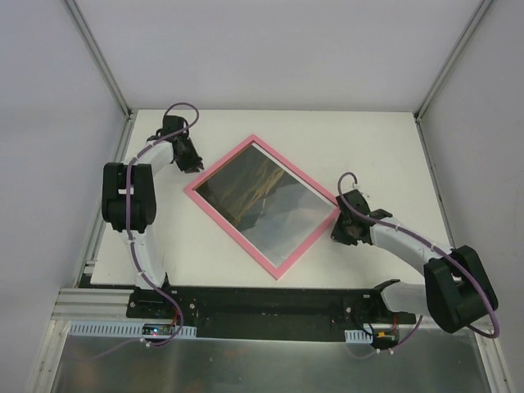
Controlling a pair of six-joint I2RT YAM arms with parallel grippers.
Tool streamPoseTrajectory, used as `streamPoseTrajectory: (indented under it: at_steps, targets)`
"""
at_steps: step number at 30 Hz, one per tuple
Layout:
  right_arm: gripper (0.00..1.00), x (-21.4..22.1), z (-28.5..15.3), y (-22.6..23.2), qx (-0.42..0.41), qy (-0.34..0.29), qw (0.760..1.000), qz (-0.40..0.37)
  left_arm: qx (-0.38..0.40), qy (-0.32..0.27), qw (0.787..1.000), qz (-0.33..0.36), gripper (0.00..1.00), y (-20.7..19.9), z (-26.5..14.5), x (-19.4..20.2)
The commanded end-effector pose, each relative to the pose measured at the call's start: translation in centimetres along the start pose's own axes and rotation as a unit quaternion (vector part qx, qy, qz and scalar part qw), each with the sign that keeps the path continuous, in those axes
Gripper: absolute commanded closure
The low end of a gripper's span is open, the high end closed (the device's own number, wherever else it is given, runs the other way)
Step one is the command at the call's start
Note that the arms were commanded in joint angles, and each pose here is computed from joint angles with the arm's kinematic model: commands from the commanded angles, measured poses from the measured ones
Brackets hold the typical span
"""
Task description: Put the photo into the frame
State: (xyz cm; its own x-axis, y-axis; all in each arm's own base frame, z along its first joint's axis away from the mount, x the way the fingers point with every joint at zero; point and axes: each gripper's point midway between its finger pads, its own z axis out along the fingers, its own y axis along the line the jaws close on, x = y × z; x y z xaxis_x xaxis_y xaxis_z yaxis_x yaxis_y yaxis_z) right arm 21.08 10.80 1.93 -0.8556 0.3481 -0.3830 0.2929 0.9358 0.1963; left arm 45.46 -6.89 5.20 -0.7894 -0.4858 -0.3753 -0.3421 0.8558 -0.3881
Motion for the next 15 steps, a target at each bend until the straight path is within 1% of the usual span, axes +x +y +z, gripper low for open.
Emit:
streamPoseTrajectory:
  at_steps: [1, 8, 11, 15]
  targets:
    - [0.99, -0.9, 1.3, 1.6, -0.015, -0.006, 1.0, 0.019, 0.029, 0.008, 1.0, 0.009, 0.79, -0.6, 0.8, -0.8]
    - [0.99, -1.6, 2.4, 1.8, -0.008, 0.004, 1.0, 0.027, 0.018, 0.027, 0.999, 0.003, 0.8, 0.4, 2.1, 0.3]
    - [0.99, -2.3, 3.0, 2.0, -0.006, 0.006, 0.999, 0.033, 0.022, 0.05, 0.998, -0.015, 0.86, 0.5, 2.1, 2.1]
    - [0.99, -4.8, 3.9, 2.9, -0.013, 0.009, 0.999, 0.042, -0.013, 0.066, 0.997, -0.045, 0.87, 1.4, 1.4, 5.7]
